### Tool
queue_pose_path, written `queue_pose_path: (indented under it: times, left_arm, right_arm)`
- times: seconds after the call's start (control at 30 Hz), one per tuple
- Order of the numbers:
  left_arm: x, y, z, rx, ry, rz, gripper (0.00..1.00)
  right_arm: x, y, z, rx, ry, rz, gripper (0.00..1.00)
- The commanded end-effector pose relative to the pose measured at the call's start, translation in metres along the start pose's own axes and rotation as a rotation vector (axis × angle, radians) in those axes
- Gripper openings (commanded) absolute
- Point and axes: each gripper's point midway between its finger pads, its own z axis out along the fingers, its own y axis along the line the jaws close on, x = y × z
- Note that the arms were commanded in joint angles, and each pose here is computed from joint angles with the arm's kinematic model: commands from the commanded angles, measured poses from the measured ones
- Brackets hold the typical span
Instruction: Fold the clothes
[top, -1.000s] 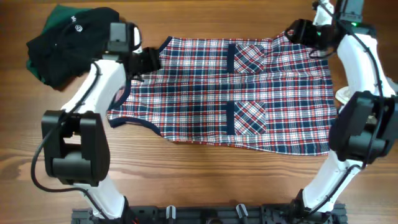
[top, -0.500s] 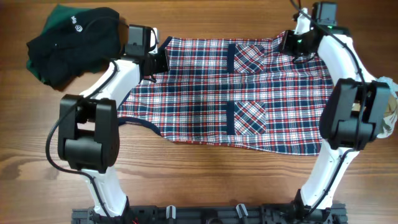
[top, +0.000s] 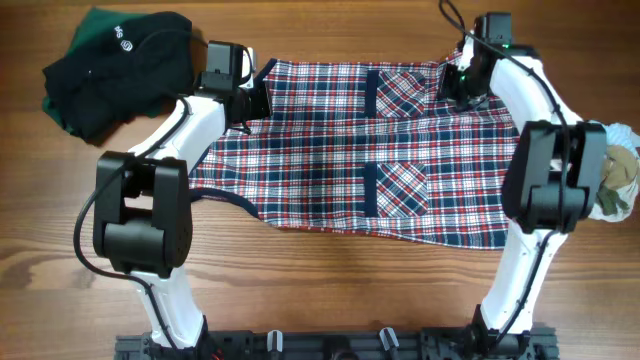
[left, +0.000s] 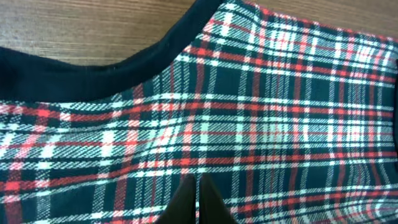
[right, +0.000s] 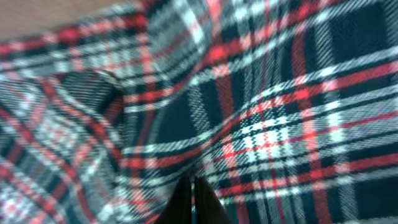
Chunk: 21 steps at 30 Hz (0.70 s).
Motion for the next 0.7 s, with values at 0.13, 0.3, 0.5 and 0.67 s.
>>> queue_pose_path:
  times: [0.13,0.3,0.5,0.67]
  left_arm:
    - [0.007,0.002,0.004,-0.002,0.027,-0.001,0.04]
    - [0.007,0.002,0.004,-0.003,0.027,0.000,0.04]
    - [-0.004,-0.001,0.004,0.011,-0.019,0.008,0.04]
    - [-0.009,-0.002,0.004,0.017,-0.038,0.012,0.04]
  right_arm:
    - [-0.003,0.001,0.020,-0.013,-0.010,0.017,0.04]
    - [0.006,0.009,0.056,-0.024,0.010,0.016,0.04]
    - [0.014,0.021,0.096,-0.083,0.020,0.035,0.04]
    - [0.015,0.023,0.092,-0.085,0.026,0.033,0.05]
